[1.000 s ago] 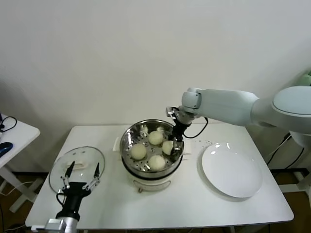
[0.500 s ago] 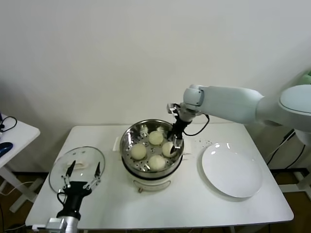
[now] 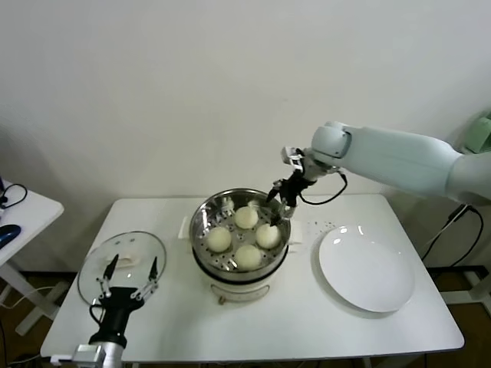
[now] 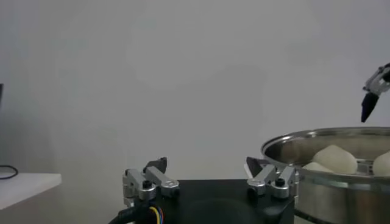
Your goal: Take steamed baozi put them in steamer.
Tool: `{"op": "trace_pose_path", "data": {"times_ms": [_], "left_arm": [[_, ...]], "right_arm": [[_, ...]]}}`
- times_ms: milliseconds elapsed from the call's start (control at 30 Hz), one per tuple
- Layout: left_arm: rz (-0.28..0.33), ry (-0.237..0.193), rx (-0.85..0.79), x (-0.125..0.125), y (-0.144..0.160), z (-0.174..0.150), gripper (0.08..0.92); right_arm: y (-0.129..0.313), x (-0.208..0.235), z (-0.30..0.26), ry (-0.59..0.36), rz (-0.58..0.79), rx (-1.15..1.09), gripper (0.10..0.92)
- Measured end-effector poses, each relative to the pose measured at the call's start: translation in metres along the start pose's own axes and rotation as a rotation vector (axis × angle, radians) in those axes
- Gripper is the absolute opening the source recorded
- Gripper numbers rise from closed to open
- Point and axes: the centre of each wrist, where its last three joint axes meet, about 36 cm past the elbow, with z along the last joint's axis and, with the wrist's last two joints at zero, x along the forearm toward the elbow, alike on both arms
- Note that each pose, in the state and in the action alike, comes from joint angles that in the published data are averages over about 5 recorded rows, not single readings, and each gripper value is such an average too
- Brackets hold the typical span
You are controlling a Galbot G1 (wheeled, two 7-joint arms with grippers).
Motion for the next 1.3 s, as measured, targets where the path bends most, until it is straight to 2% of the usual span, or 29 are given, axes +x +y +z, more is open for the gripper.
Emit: {"op": "trace_pose_path", "data": {"times_ms": [233,600,900,1300], "left_arm": [[0.0,-0.009,-0.005,-0.004,0.0,0.003,0.823],[0.012,-0.035,-0.007,-0.011,-0.002,0.006,0.823],[0.013,-0.037,-0.015,-0.012,0.0,0.01,0.823],[0.007,-0.039,-0.022,-0.016,0.011,0.012,0.823]], "right_arm": [[0.029,0.013,0.046,-0.1,0.141,-0.027,0.823],[0.097,0.016,0.127,-0.328,0.426,-0.123,0.823],[0.154,-0.016,0.157,-0.549,0.667,-0.209,0.823],[0.235,-0.081,0.176,-0.826,0.953,-0.397,0.823]]}}
